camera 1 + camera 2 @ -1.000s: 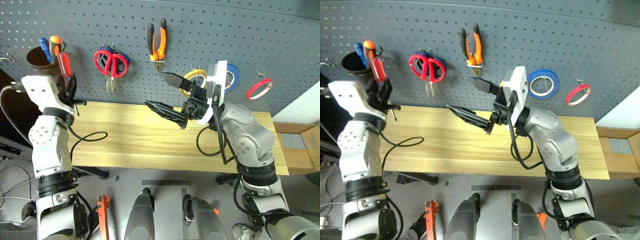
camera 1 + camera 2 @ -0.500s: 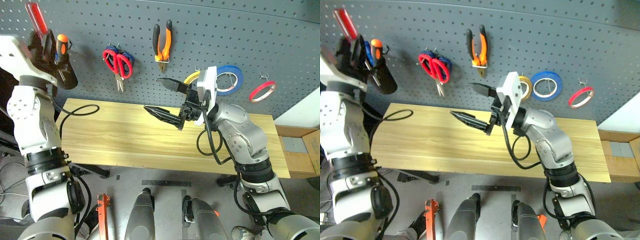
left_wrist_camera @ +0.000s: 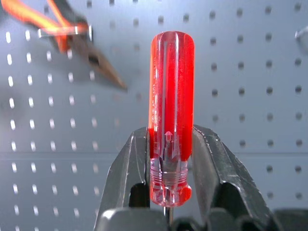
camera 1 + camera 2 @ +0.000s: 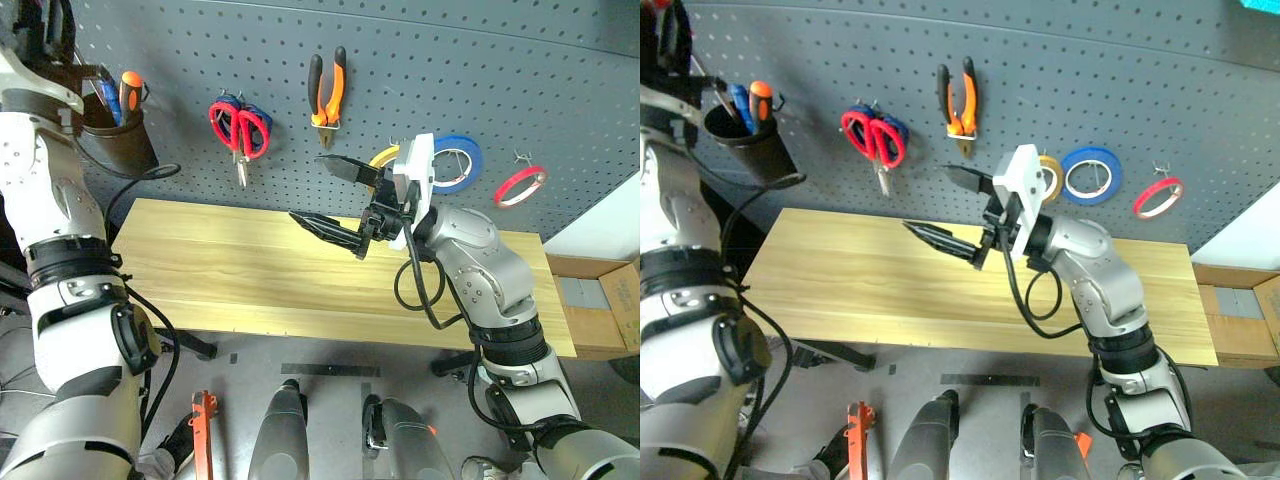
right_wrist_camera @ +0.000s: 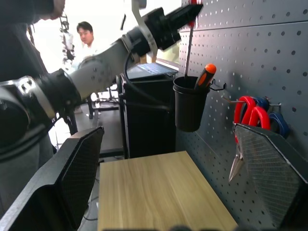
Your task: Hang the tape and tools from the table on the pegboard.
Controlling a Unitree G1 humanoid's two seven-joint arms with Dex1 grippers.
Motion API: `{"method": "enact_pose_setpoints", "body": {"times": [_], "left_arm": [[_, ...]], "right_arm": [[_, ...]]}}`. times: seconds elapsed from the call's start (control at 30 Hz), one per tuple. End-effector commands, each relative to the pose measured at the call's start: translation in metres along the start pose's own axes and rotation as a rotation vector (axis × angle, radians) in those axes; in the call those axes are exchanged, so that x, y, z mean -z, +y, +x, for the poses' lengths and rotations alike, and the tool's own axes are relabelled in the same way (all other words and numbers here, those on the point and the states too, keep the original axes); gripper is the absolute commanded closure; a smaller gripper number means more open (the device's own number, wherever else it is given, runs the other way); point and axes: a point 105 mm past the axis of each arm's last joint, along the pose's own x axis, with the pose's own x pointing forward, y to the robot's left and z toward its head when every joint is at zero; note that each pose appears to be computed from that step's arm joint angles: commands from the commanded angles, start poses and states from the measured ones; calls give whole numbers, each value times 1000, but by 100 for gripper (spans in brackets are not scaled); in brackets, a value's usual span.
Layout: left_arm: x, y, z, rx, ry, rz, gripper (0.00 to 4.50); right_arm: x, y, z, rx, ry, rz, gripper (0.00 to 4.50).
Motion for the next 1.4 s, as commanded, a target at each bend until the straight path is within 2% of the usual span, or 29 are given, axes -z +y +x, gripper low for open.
{"method": "enact_pose_setpoints", "body": {"times": [0.03,0.33,0.7,1.17,1.4], "left_arm": [[-21,5,7,-1,-77,39,364],[-18,11,7,-13,-88,113,364],[-3,0,0,6,-100,176,364],[0,-12,3,28,-114,204,364],[16,-13,-3,24,-71,181,364]], "right_arm": [[-10,1,-1,4,-37,-38,0],[-9,1,-2,10,-35,-39,0],[-9,1,-2,10,-33,-37,0],[-8,3,-4,17,-25,-34,0],[-8,4,-5,22,-22,-28,0]]}}
